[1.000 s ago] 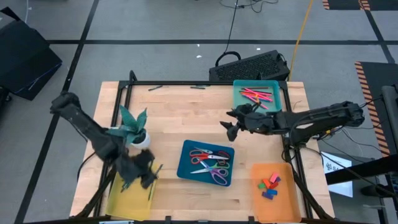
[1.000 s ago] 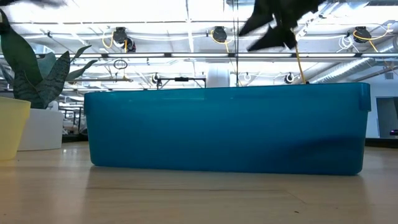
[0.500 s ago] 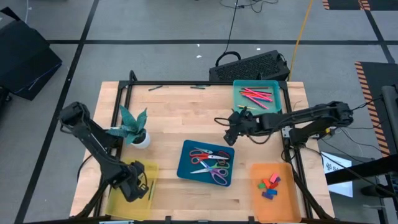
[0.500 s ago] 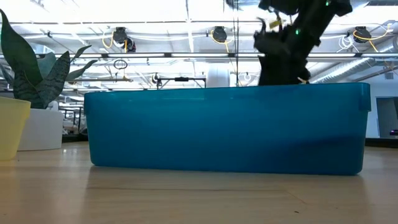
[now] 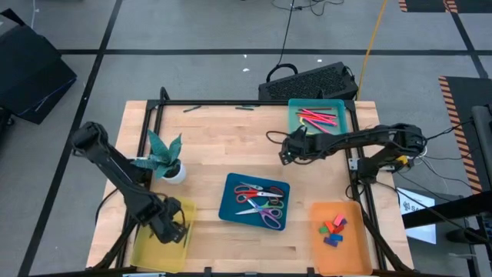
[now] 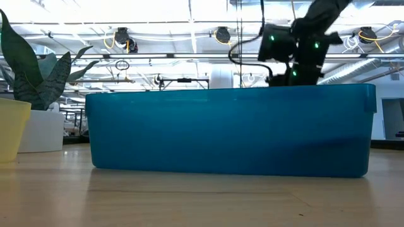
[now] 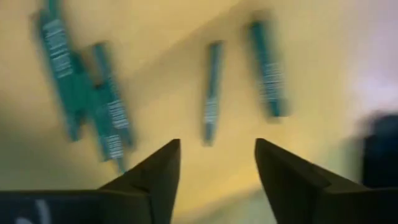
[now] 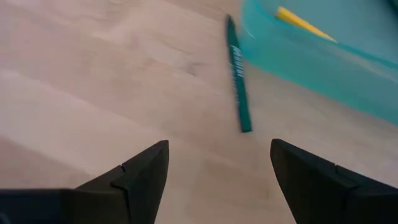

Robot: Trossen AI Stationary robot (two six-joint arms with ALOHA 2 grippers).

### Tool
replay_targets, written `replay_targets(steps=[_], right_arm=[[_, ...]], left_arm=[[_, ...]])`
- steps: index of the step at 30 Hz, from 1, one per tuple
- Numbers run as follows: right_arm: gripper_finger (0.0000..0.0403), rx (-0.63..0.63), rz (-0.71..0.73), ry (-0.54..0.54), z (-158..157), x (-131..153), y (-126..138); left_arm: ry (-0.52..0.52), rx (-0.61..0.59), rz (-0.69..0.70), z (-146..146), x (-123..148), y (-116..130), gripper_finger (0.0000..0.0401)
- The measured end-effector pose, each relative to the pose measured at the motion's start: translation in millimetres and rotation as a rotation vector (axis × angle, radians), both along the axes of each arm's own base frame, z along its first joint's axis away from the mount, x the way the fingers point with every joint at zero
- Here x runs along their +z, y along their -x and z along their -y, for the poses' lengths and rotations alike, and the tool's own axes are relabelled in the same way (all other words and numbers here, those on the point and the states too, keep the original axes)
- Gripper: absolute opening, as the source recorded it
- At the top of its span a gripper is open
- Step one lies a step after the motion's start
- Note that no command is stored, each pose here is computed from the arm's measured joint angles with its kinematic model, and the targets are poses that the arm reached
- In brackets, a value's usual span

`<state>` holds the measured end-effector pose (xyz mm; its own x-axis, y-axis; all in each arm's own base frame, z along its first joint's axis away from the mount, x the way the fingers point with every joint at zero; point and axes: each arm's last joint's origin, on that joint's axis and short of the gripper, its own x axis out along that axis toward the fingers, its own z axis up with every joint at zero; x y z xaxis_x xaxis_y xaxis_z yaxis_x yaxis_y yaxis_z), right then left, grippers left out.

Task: Sort crayons/erasers/pens/pencils in bins
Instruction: Put the green crayon into the yellow bin

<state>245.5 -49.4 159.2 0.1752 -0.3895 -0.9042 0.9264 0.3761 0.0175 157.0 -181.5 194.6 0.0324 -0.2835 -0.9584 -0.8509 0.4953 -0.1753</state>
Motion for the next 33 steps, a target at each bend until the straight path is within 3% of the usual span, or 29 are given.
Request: replay_targets(steps=[4, 10, 19, 25, 29, 33], right_arm=[[0.0274, -0.031, 0.032, 0.009, 8, -17, 9], [0.0246, -0.004, 0.173, 0.06, 15, -40, 13], [0.011, 0.014, 0.106, 0.061, 10, -59, 26], [0.0018, 0.04, 0.093, 0.074, 5, -61, 27], [0.0016, 0.16, 0.157, 0.019, -3, -54, 19], [0.0016, 0.292, 0.226, -0.045, -16, -35, 7]], left_arm=[[-0.007, 0.028, 0.193, -9, 19, -3, 0.024], [-0.096, 0.042, 0.398, -24, 37, -4, 0.0248], [-0.138, 0.024, 0.514, -42, 52, -6, 0.0248], [-0.305, 0.062, 0.753, -56, 72, -1, 0.0248], [-0.35, 0.103, 0.916, -62, 89, 1, 0.0249], [-0.412, 0.047, 1.02, -65, 99, -3, 0.0249]])
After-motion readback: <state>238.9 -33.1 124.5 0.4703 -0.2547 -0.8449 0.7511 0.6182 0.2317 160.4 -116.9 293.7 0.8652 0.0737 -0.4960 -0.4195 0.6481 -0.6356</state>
